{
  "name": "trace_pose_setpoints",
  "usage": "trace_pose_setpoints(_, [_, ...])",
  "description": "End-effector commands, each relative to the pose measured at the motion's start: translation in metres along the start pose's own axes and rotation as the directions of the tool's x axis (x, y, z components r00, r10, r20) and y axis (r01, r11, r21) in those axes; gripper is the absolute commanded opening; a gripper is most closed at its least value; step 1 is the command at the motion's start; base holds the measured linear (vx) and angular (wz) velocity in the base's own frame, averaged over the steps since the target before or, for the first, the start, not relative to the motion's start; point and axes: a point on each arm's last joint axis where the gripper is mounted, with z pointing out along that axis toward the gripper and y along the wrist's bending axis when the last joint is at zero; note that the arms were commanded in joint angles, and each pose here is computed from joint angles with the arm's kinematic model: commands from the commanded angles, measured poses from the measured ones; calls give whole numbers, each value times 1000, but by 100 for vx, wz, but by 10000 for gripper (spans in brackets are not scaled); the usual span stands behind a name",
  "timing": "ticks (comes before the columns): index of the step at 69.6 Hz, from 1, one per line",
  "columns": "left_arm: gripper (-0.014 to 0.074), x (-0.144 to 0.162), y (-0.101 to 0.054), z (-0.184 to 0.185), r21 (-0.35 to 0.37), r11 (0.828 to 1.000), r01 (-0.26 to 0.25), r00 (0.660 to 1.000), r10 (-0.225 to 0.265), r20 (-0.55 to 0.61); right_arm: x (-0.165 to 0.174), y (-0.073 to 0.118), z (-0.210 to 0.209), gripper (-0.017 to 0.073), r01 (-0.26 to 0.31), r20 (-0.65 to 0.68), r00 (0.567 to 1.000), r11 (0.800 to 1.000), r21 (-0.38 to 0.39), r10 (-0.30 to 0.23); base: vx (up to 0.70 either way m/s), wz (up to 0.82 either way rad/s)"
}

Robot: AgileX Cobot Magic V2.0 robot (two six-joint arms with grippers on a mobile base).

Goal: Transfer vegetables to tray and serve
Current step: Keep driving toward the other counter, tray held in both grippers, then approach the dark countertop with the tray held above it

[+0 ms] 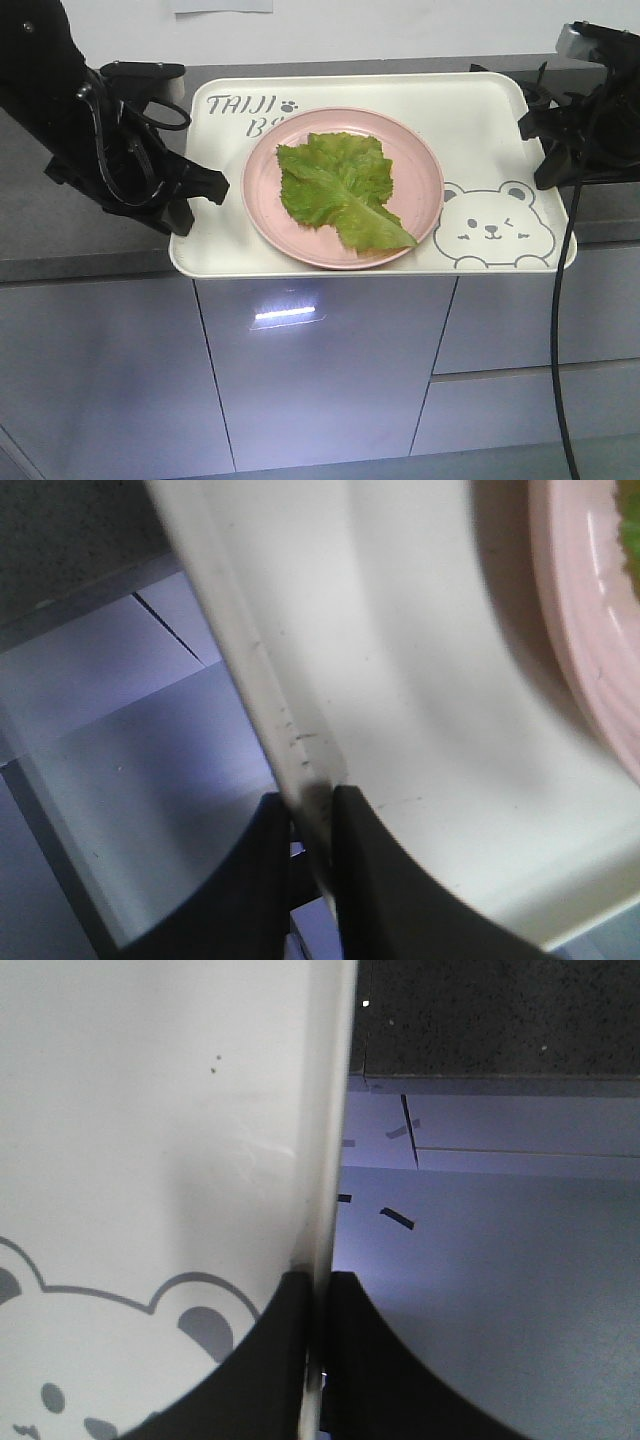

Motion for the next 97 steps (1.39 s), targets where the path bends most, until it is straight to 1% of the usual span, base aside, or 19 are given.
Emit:
trace_pose_setpoints(1, [-6,2,-16,-29,82,996,-42,995,34,93,1,18,-29,-6,27,74,997,997,-67,-23,9,3])
trace_pose_setpoints(97, [-6,2,-16,-29,82,996,-42,995,34,93,1,18,-29,-6,27,74,997,997,-67,-23,10,4])
